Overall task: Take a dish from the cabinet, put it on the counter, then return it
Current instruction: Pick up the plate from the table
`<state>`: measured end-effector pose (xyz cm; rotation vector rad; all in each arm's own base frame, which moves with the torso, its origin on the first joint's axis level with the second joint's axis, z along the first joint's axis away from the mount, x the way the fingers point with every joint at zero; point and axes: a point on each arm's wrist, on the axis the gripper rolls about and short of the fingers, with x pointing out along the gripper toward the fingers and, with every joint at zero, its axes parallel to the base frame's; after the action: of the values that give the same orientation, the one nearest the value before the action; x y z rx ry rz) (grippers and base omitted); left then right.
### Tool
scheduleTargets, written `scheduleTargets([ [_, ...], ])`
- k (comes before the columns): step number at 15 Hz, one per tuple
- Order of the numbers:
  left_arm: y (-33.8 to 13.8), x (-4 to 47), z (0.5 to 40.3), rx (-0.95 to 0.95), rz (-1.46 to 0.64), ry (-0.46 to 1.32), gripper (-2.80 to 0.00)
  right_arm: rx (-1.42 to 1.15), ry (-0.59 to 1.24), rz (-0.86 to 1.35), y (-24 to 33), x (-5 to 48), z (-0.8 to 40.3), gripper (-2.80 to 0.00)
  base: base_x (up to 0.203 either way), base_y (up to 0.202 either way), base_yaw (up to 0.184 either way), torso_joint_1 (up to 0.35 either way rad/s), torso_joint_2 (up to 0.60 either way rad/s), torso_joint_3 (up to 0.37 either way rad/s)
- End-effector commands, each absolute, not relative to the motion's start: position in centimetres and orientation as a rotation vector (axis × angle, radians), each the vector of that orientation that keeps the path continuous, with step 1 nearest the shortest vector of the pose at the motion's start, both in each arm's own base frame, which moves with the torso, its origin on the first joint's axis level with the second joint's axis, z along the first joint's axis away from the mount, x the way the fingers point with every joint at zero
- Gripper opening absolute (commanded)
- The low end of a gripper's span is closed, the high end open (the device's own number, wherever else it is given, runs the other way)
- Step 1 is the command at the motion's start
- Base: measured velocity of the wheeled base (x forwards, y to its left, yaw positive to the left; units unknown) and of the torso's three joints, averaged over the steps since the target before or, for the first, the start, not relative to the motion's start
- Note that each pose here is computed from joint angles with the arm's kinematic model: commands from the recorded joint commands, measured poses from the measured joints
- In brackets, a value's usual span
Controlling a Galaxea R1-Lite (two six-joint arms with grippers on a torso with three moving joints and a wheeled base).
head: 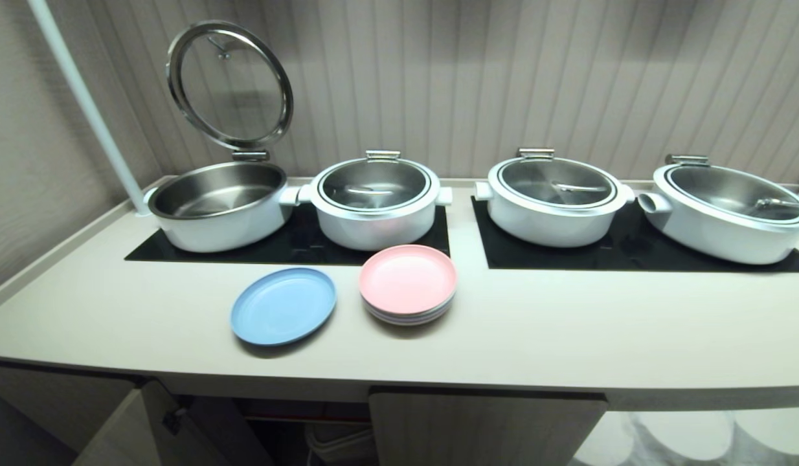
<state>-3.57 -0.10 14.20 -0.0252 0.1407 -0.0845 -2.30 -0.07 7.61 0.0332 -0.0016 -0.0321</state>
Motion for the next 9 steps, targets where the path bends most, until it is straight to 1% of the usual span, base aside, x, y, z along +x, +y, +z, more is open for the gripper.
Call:
scheduleTargets([
  [1, -0.1, -0.9, 16.3, -0.068, -0.088, 0.312, -2.80, 0.034, -0.002, -0.031, -0.1, -2.3, 7.6, -2.80, 0.000, 0.000, 0.000, 0.000, 0.00, 0.000],
  [3, -0.2, 0.7, 16.8, -0.084, -0.092, 0.398, -2.80, 0.034, -0.002, -0.032, -0.1, -2.3, 7.6, -2.80, 0.000, 0.000, 0.000, 0.000, 0.00, 0.000],
  [6, -0.3, 2.9, 17.9, -0.089, -0.093, 0.479, -2.80, 0.034, -0.002, -0.031, -0.1, -2.3, 7.6, -2.80, 0.000, 0.000, 0.000, 0.000, 0.00, 0.000],
  [9, -0.4, 6.6, 18.4, -0.092, -0.087, 0.559, -2.80, 0.034, -0.002, -0.031, -0.1, -2.3, 7.6, -2.80, 0.000, 0.000, 0.000, 0.000, 0.00, 0.000],
])
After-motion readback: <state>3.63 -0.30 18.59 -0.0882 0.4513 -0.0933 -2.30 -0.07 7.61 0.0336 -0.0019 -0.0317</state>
